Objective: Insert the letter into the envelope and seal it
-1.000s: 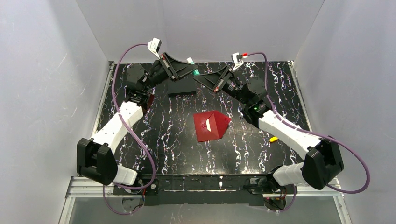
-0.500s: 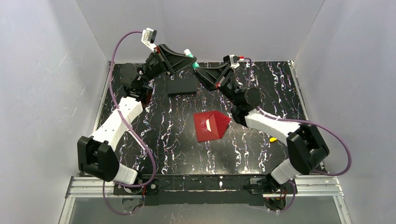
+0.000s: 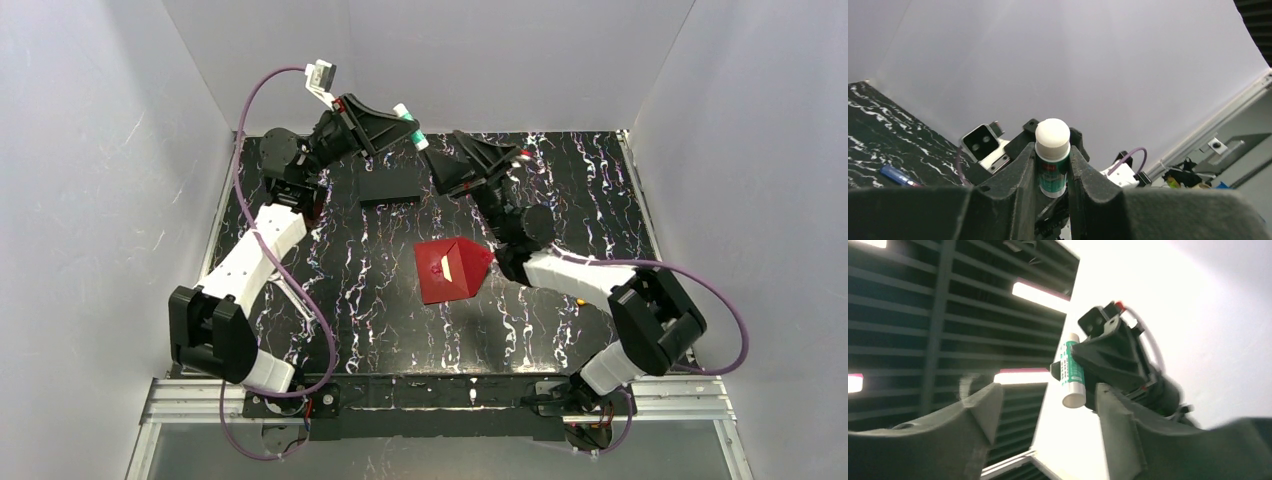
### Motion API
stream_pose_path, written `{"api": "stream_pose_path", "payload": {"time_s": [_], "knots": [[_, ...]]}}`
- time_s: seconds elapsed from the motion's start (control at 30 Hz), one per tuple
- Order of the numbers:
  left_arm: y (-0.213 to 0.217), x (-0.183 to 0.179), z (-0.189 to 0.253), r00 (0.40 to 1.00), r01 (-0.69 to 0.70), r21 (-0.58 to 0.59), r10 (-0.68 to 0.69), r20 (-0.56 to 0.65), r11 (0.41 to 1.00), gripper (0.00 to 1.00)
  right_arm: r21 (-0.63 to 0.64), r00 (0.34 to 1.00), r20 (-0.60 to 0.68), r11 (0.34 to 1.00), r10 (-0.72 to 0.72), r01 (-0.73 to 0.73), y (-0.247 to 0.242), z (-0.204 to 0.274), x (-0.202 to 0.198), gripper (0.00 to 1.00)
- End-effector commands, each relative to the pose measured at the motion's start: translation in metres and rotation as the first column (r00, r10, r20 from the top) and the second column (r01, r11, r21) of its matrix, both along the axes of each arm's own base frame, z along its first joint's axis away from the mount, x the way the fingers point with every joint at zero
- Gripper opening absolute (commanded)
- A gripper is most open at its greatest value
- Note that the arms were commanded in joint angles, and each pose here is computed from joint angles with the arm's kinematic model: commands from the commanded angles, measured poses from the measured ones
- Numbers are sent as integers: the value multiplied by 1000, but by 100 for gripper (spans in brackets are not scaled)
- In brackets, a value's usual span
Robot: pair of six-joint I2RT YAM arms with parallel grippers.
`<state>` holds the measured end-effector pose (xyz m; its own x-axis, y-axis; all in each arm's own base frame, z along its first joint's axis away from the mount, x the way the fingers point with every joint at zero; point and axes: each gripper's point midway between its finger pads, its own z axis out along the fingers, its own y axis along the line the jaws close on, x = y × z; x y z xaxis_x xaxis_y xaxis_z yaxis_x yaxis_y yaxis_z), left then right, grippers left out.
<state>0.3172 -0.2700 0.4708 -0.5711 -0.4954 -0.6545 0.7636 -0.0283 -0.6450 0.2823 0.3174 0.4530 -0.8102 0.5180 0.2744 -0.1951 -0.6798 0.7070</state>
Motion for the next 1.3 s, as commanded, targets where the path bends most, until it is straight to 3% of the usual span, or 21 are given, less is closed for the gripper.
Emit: {"api": "stream_pose_path", "payload": {"time_s": [0.0, 0.03, 0.07, 0.17, 0.27, 0.37, 0.5, 0.57, 0.73, 0.87, 1.13, 1.27], "knots": [[17, 0, 9, 993, -119, 24, 118, 21, 993, 0, -62, 956, 93, 956, -280, 286, -51, 9, 4, 87], [19, 5, -1, 989, -145, 39, 146, -22, 989, 0, -204, 941, 132, 920, -312, 334, -43, -9, 6, 91], [21, 9, -13, 982, -167, 59, 172, -82, 984, 0, -399, 929, 158, 839, -334, 370, -32, -41, 14, 95], [21, 14, -50, 961, -170, 106, 189, -203, 980, 0, -668, 879, 402, 575, -255, 472, -16, -70, 6, 98], [21, 7, -66, 956, -151, 130, 178, -233, 980, 0, -737, 826, 550, 393, -126, 550, -9, -85, 1, 96], [21, 4, -78, 954, -141, 175, 180, -238, 974, 0, -746, 780, 625, 268, -34, 610, -9, -97, 2, 92], [21, 3, -83, 950, -139, 203, 188, -249, 969, 0, -753, 754, 654, 163, 67, 638, -5, -105, 3, 66], [21, 3, -84, 949, -135, 209, 187, -252, 969, 0, -743, 737, 668, 148, 99, 653, 0, -101, 1, 61], [19, 2, -86, 951, -117, 217, 173, -257, 969, 0, -732, 724, 679, 194, 120, 654, 18, -86, -1, 78], [19, 0, -84, 954, -106, 216, 160, -252, 971, 0, -735, 739, 665, 272, 107, 622, 31, -75, -2, 80], [19, -5, -78, 959, -97, 211, 147, -241, 973, 0, -740, 765, 638, 343, 85, 579, 41, -62, -1, 50], [18, -7, -77, 962, -87, 211, 137, -236, 974, 0, -730, 770, 635, 379, 67, 569, 44, -55, -2, 29]]}}
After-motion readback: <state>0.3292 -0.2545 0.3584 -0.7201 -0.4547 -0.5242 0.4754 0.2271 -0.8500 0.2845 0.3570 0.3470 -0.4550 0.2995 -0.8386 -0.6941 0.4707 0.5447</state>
